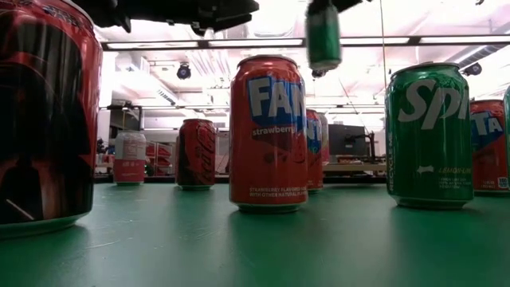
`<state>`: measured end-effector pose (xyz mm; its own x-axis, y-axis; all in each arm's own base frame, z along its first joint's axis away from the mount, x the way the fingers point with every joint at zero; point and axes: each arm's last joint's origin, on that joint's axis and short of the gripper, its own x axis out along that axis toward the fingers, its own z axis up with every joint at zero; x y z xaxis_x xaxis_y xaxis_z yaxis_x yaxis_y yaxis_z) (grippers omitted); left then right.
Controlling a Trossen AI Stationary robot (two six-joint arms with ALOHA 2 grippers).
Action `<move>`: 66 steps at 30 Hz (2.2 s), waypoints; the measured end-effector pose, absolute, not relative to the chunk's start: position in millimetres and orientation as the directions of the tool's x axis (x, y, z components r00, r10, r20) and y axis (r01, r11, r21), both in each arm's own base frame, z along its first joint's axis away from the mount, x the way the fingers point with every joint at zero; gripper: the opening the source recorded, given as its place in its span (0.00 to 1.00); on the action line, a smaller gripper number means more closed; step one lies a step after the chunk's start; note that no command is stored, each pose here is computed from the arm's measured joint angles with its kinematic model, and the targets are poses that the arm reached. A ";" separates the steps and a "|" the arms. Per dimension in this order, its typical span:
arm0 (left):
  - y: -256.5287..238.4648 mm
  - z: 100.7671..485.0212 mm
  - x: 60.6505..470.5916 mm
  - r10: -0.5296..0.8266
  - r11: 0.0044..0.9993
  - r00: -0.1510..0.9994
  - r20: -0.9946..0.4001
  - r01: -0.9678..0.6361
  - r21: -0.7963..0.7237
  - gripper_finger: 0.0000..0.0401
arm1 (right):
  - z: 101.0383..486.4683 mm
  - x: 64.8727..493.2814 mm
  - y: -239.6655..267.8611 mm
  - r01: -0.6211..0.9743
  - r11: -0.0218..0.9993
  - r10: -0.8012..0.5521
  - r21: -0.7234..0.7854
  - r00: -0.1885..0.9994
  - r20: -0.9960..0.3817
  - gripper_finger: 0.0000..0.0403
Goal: Place canned beverage on shelf
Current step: Put the left green soda can on the shelf
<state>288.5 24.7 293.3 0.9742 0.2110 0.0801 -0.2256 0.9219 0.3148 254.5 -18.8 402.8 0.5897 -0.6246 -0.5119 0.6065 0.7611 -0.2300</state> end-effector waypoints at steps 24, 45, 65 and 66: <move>21.0 319.5 231.7 0.217 0.926 0.968 0.126 -0.245 0.288 0.83 | 326.2 180.9 -25.3 0.690 0.716 -0.627 -0.101 0.573 -0.528 0.70; 20.1 324.2 219.3 0.217 0.929 0.967 0.137 -0.248 0.275 0.81 | 255.3 185.1 -64.2 0.785 0.610 -0.716 -0.112 0.485 -0.502 0.70; 20.1 323.5 219.4 0.218 0.927 0.967 0.130 -0.247 0.283 0.81 | 234.2 182.0 -98.9 0.666 0.740 -0.607 -0.093 0.602 -0.518 0.70; 20.1 323.5 219.4 0.218 0.926 0.967 0.130 -0.247 0.286 0.81 | 233.4 182.5 -99.3 0.666 0.740 -0.609 -0.099 0.600 -0.518 0.70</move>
